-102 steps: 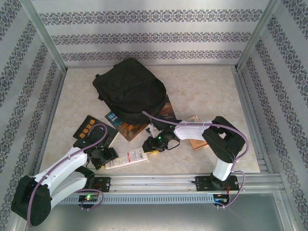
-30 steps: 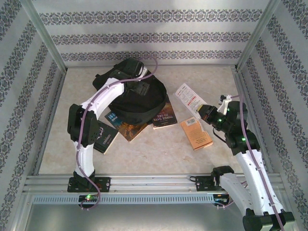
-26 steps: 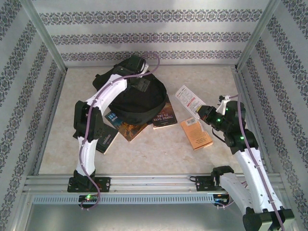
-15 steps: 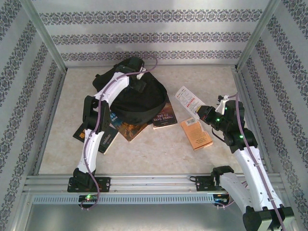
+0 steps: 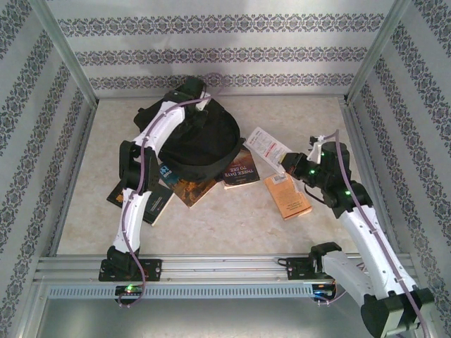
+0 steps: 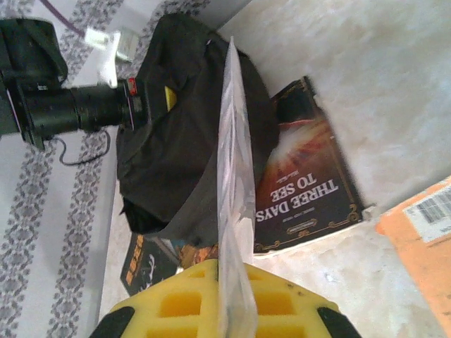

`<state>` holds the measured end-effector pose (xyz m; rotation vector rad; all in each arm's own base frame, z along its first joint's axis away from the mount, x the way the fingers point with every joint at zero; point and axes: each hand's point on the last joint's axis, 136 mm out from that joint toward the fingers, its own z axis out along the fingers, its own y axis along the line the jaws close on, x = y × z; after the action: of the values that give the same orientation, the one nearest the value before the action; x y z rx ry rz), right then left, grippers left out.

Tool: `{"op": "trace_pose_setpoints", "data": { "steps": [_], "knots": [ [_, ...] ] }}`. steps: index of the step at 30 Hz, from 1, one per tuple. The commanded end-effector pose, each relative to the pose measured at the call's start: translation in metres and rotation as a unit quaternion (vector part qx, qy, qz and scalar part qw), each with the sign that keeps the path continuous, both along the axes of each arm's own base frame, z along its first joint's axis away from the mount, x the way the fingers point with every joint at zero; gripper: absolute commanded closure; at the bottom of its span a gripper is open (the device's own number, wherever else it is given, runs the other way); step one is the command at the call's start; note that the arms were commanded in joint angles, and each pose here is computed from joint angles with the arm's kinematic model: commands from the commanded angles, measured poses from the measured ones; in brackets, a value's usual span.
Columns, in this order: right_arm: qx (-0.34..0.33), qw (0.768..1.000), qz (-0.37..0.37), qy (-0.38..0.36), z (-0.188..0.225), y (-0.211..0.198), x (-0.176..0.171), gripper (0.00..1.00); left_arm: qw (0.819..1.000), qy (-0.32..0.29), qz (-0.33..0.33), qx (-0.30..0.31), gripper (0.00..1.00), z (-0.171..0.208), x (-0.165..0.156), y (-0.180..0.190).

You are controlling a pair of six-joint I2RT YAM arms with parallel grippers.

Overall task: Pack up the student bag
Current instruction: Open the student bag at the top-center of the table.

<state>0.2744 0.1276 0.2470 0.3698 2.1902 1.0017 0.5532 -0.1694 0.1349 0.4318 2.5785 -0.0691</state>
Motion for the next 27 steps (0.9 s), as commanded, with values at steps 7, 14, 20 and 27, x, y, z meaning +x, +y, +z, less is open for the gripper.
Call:
{"op": "trace_pose_setpoints", "data": {
  "steps": [7,14,20,27],
  "knots": [
    [0.000,0.999,0.020,-0.049,0.035,0.016,0.018,1.00,0.979,-0.029,0.062,-0.191,1.00,0.106,0.001,0.021],
    [0.006,0.998,0.030,-0.046,0.035,0.023,0.028,1.00,0.949,-0.004,0.096,-0.301,1.00,0.132,0.001,0.027],
    [0.075,0.995,0.053,-0.024,0.041,0.045,0.040,1.00,0.935,0.020,0.081,-0.346,1.00,0.136,-0.004,0.012],
    [0.169,0.984,0.049,0.039,0.031,0.068,0.061,1.00,0.936,0.031,0.063,-0.345,0.98,0.135,-0.014,-0.002]
  ]
}}
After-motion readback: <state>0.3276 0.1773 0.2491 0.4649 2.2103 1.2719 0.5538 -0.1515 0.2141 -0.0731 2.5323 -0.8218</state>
